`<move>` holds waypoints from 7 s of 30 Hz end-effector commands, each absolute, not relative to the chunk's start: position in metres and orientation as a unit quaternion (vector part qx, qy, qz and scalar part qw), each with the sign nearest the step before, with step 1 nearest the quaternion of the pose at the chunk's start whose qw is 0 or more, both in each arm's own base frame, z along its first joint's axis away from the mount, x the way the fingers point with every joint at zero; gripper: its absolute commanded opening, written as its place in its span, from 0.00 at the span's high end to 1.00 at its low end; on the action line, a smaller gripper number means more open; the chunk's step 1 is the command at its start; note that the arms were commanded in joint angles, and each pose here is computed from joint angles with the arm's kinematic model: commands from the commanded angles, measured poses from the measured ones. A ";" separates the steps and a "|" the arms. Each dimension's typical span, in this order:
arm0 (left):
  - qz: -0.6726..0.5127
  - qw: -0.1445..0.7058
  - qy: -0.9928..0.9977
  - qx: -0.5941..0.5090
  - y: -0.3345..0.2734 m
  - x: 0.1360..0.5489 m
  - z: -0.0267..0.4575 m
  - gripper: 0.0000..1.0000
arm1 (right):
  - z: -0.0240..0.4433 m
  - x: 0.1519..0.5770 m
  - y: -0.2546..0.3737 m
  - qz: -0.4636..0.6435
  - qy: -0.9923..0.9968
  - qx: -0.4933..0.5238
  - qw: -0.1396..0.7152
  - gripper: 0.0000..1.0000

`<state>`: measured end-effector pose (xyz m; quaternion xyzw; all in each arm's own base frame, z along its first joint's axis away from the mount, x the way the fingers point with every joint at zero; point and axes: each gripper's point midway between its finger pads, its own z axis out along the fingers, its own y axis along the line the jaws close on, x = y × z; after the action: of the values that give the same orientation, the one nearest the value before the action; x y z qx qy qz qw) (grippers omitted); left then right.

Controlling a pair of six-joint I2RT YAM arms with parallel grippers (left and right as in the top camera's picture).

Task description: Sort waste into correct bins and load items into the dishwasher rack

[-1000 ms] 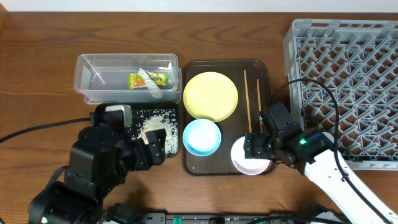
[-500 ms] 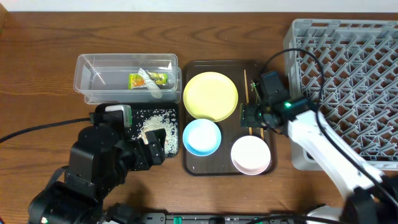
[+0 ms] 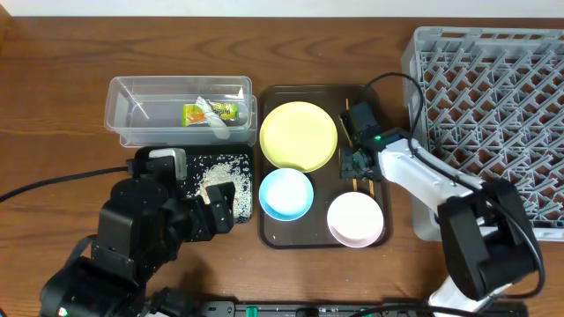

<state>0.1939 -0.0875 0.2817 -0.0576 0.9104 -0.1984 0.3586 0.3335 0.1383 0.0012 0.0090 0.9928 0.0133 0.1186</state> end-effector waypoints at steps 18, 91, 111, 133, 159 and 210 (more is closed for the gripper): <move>-0.191 0.365 0.909 -0.057 -0.085 0.195 0.285 0.06 | 0.028 0.349 0.136 0.018 0.988 0.026 0.152 0.99; -0.192 0.365 0.909 -0.057 -0.085 0.195 0.284 0.06 | 0.068 0.351 0.111 0.001 0.984 -0.014 0.177 0.68; -0.191 0.365 0.909 -0.057 -0.085 0.195 0.284 0.06 | -0.020 0.347 0.119 -0.005 0.996 -0.021 0.086 0.99; -0.191 0.365 0.909 -0.057 -0.085 0.195 0.284 0.06 | 0.208 0.378 -0.029 -0.067 0.920 0.072 0.378 0.99; -0.191 0.365 0.909 -0.057 -0.085 0.195 0.284 0.06 | 0.226 0.365 0.063 0.123 0.916 -0.028 0.382 0.46; -0.191 0.365 0.909 -0.057 -0.085 0.195 0.284 0.06 | 0.061 0.212 0.093 0.044 0.995 0.013 0.085 0.57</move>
<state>0.1947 -0.0859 0.2817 -0.0598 0.9103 -0.1941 0.3608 0.2220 0.0952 0.0777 0.0022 0.9936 0.0467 0.1032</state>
